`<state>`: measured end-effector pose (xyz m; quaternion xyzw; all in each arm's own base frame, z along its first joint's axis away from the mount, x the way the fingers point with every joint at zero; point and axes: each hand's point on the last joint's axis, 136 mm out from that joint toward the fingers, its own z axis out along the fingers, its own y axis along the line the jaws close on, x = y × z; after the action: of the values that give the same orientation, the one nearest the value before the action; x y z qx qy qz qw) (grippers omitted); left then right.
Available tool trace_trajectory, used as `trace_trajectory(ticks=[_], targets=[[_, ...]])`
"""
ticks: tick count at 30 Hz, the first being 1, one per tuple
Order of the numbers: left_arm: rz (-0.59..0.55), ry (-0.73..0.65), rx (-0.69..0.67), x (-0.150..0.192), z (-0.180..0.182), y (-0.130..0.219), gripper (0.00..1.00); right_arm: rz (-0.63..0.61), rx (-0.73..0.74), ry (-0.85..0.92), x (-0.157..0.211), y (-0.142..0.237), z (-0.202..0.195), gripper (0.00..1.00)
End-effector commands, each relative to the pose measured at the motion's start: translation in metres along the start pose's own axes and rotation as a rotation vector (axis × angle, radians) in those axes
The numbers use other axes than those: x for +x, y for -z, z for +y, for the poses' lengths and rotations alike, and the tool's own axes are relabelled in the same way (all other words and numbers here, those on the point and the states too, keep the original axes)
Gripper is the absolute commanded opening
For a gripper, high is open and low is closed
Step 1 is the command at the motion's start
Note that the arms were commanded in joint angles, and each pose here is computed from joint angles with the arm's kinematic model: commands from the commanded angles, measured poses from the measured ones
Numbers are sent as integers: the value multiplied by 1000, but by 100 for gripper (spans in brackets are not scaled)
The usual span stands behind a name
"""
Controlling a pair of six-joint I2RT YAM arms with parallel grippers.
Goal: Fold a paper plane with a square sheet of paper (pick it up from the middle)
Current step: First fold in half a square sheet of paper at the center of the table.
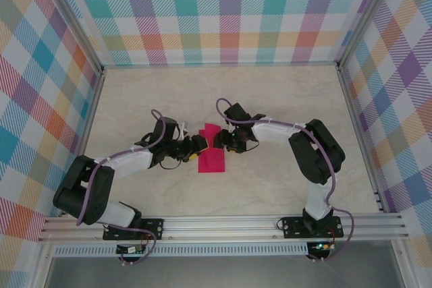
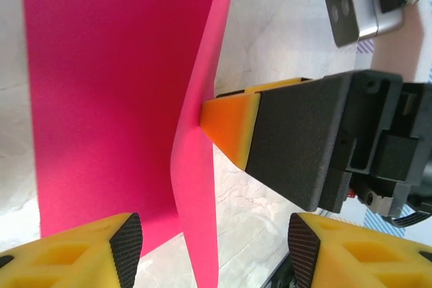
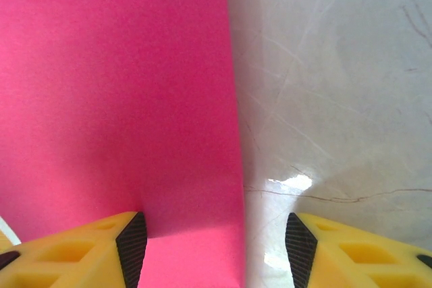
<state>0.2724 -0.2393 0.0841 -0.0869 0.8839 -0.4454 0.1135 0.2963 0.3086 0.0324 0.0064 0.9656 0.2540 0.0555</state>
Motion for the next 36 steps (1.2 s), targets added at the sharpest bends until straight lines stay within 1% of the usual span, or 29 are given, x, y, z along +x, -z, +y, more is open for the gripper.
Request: trace_trajectory(ticks=[1, 7, 10, 15, 17, 19, 21, 24, 27, 30, 35, 36], targets=[[6, -3, 16, 3, 0, -8, 59, -38, -35, -1, -5, 17, 13, 59], [13, -20, 33, 1, -5, -21, 46, -51, -52, 0, -4, 22, 16, 59], [16, -12, 35, -1, -3, -27, 33, -52, -53, -3, -4, 23, 15, 59], [-19, -50, 72, -9, -19, -21, 9, -67, -26, -8, -5, 30, 10, 59], [-25, -71, 93, -11, -28, -16, 3, -93, 2, -15, -9, 39, 4, 59], [-22, -90, 105, -10, -35, -13, 1, -121, 29, -23, -13, 51, 0, 59], [-7, -115, 132, -8, -46, -10, 0, -147, 86, -47, -17, 64, -10, 59], [26, -192, 170, -1, -64, -5, 0, -157, 110, -67, -19, 76, -16, 59], [45, -251, 212, 5, -76, 0, 0, -141, 37, -52, -18, 79, -4, 59], [56, -283, 230, 8, -79, 2, 1, -124, -58, -63, -17, 80, 5, 59], [35, -261, 180, 7, -60, -5, 2, -138, -129, -103, -22, 84, 2, 59], [23, -234, 129, 6, -48, -7, 1, -137, -132, -100, -21, 83, 2, 59]])
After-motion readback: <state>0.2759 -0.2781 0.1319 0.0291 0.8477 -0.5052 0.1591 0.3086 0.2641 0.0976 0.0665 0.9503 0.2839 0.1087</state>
